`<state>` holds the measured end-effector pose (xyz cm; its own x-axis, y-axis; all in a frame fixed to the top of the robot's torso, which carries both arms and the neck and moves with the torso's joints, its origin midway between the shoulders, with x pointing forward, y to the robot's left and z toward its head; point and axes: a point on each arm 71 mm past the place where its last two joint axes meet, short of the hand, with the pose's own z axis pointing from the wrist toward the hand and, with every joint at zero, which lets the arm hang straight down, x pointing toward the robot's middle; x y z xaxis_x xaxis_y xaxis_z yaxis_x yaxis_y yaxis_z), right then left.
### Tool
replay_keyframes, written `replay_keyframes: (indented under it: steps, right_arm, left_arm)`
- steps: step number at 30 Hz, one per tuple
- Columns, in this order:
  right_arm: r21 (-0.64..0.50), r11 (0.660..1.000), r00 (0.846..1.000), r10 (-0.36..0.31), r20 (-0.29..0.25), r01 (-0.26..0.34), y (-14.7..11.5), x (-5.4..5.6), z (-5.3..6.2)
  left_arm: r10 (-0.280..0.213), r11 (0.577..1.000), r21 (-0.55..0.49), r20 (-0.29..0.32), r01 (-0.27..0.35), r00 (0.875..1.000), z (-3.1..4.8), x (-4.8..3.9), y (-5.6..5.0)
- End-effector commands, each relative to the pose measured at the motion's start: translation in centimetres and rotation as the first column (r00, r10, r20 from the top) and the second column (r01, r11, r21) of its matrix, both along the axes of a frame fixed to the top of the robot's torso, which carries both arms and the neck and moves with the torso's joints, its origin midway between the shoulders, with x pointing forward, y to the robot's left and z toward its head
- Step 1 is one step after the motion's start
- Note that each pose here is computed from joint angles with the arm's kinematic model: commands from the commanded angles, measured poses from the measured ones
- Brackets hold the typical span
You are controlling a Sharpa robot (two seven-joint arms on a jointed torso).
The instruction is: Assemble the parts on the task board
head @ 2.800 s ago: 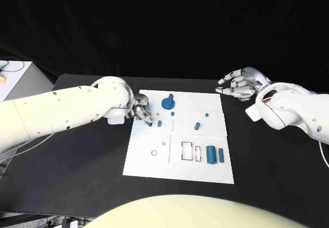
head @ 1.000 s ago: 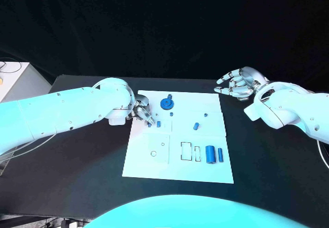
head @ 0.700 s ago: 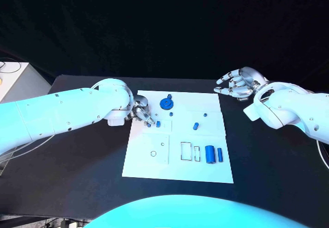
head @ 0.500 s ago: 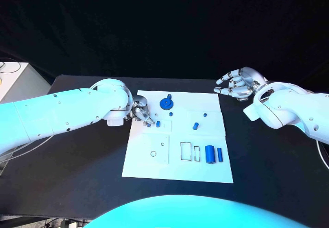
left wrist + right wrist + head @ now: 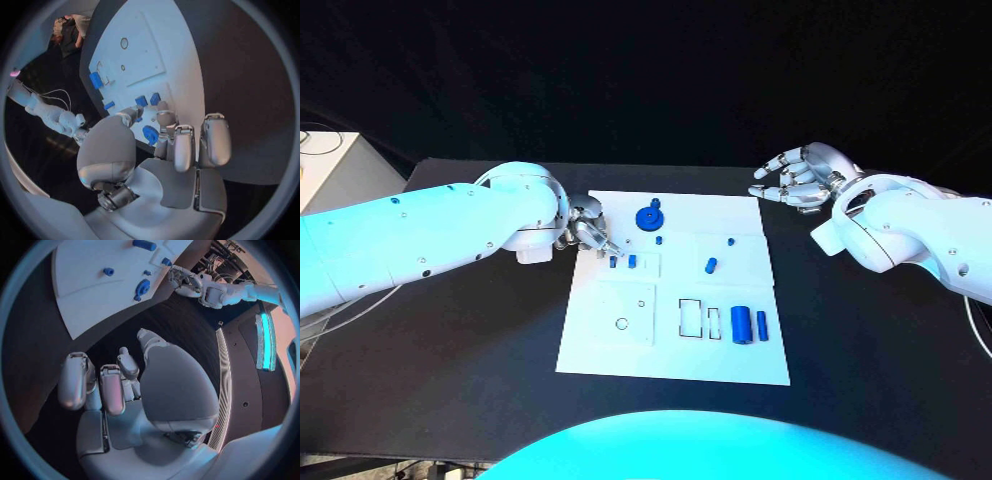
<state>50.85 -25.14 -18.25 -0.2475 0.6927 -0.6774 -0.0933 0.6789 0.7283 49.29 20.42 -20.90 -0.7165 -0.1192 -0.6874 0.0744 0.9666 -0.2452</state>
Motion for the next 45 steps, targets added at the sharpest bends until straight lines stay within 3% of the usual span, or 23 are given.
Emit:
replay_keyframes:
  steps: [1, 5, 9, 10, 11, 12, 13, 14, 17, 19, 22, 25, 29, 35, 39, 45]
  right_arm:
    - [0.001, 1.0, 1.0, 0.018, 0.003, -0.018, 0.1, -0.1, 0.0]
    - [0.001, 1.0, 1.0, 0.016, 0.004, -0.016, 0.1, -0.1, 0.0]
    - [0.0, 1.0, 1.0, 0.013, 0.005, -0.013, 0.0, 0.0, 0.0]
    - [0.0, 1.0, 1.0, 0.012, 0.005, -0.012, 0.0, 0.0, 0.0]
    - [0.0, 1.0, 1.0, 0.01, 0.006, -0.01, 0.0, 0.0, 0.0]
    - [0.0, 1.0, 1.0, 0.009, 0.006, -0.009, -0.1, 0.0, 0.0]
    - [0.0, 1.0, 1.0, 0.009, 0.007, -0.009, -0.1, 0.0, 0.0]
    - [0.001, 1.0, 1.0, 0.009, 0.007, -0.009, -0.1, 0.0, 0.0]
    - [0.002, 1.0, 1.0, 0.01, 0.008, -0.01, 0.0, 0.1, 0.0]
    - [0.003, 1.0, 1.0, 0.013, 0.007, -0.013, 0.1, 0.0, 0.0]
    - [0.004, 1.0, 1.0, 0.019, 0.006, -0.019, 0.3, 0.0, 0.0]
    - [0.005, 1.0, 1.0, 0.023, 0.005, -0.023, 0.5, 0.0, -0.1]
    - [0.006, 1.0, 1.0, 0.026, 0.005, -0.026, 0.6, 0.0, -0.1]
    - [0.007, 1.0, 1.0, 0.03, 0.004, -0.03, 0.8, 0.0, -0.1]
    - [0.007, 0.999, 0.999, 0.032, 0.004, -0.032, 0.9, 0.0, -0.1]
    - [0.008, 0.999, 0.999, 0.034, 0.002, -0.034, 0.9, 0.0, -0.1]
  left_arm:
    - [0.055, 0.99, -0.132, 0.025, -0.051, 0.998, 0.69, -0.08, -0.3]
    - [0.099, 0.95, -0.303, 0.047, -0.081, 0.994, 1.5, -0.08, -0.5]
    - [0.105, 0.929, -0.369, 0.201, -0.024, 0.974, 2.65, 0.21, -0.7]
    - [0.096, 0.923, -0.385, 0.247, 0.007, 0.964, 2.94, 0.26, -0.8]
    - [0.074, 0.908, -0.414, 0.316, 0.067, 0.946, 3.29, 0.27, -1.2]
    - [0.063, 0.902, -0.421, 0.341, 0.093, 0.938, 3.37, 0.25, -1.3]
    - [0.038, 0.891, -0.429, 0.39, 0.145, 0.92, 3.47, 0.19, -1.7]
    - [0.034, 0.89, -0.43, 0.398, 0.153, 0.917, 3.48, 0.18, -1.8]
    - [-0.031, 0.866, -0.42, 0.498, 0.272, 0.866, 3.35, -0.06, -2.9]
    - [-0.074, 0.856, -0.396, 0.543, 0.332, 0.837, 3.01, -0.18, -3.7]
    - [-0.133, 0.851, -0.349, 0.58, 0.393, 0.804, 2.37, -0.13, -4.6]
    - [-0.186, 0.85, -0.3, 0.598, 0.433, 0.78, 1.7, 0.1, -5.4]
    - [-0.249, 0.853, -0.237, 0.598, 0.465, 0.762, 0.85, 0.41, -6.3]
    - [-0.326, 0.849, -0.17, 0.578, 0.501, 0.748, -0.29, 0.87, -7.6]
    - [-0.363, 0.849, -0.132, 0.557, 0.511, 0.747, -0.75, 1.07, -8.1]
    - [-0.405, 0.856, -0.079, 0.51, 0.51, 0.759, -1.38, 1.33, -8.3]
